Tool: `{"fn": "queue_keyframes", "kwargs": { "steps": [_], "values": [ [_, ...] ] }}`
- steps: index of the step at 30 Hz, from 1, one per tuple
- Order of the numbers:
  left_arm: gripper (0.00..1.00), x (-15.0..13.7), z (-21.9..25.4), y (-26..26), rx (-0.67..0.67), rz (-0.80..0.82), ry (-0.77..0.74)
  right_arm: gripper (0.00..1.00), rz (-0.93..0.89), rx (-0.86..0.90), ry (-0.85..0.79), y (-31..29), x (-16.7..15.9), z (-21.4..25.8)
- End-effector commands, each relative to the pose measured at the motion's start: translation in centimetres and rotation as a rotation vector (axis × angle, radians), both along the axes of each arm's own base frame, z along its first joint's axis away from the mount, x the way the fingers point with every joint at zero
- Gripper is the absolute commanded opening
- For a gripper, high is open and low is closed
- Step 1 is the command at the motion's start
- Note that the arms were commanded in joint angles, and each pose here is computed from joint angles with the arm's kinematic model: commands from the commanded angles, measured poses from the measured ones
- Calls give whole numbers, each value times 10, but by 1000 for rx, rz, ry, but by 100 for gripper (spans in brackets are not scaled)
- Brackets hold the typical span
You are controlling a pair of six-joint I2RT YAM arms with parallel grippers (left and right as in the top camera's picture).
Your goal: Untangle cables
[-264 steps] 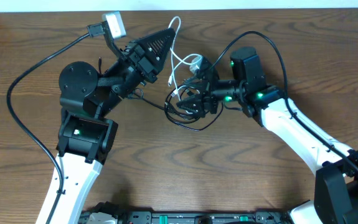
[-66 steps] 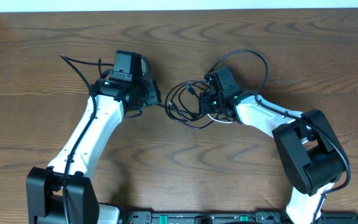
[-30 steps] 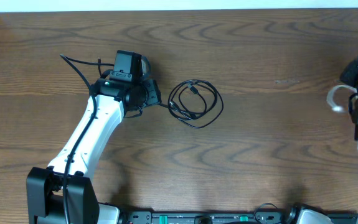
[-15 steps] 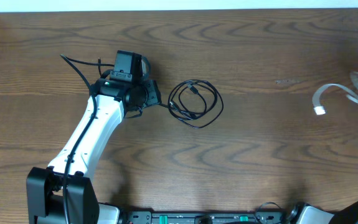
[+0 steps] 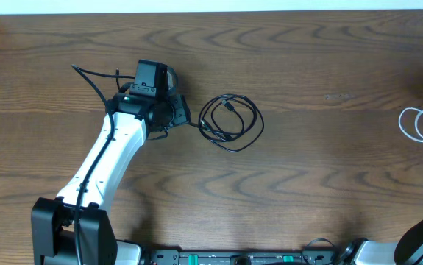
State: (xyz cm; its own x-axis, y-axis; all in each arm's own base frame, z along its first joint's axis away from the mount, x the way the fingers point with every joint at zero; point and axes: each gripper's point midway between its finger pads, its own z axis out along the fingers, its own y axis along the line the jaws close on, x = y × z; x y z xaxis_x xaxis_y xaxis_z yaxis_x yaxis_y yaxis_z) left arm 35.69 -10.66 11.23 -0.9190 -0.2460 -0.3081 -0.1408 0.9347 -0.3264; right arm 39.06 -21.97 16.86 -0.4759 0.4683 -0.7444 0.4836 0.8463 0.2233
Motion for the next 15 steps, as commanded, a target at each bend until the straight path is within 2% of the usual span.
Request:
{"fn": "queue_keyframes", "kwargs": {
  "steps": [1, 5, 12, 15],
  "values": [
    [56, 1, 4, 1, 8, -12, -12, 53, 87, 86, 15, 25, 0, -7],
    [56, 0, 3, 3, 19, -8, -9, 54, 228, 190, 54, 74, 3, -18],
    [56, -16, -9, 53, 268, 123, 59, 60, 561, 241, 144, 185, 6, -29],
    [56, -21, -10, 59, 294, 163, 83, 63, 746, 219, 198, 252, 2, -37]
  ]
}}
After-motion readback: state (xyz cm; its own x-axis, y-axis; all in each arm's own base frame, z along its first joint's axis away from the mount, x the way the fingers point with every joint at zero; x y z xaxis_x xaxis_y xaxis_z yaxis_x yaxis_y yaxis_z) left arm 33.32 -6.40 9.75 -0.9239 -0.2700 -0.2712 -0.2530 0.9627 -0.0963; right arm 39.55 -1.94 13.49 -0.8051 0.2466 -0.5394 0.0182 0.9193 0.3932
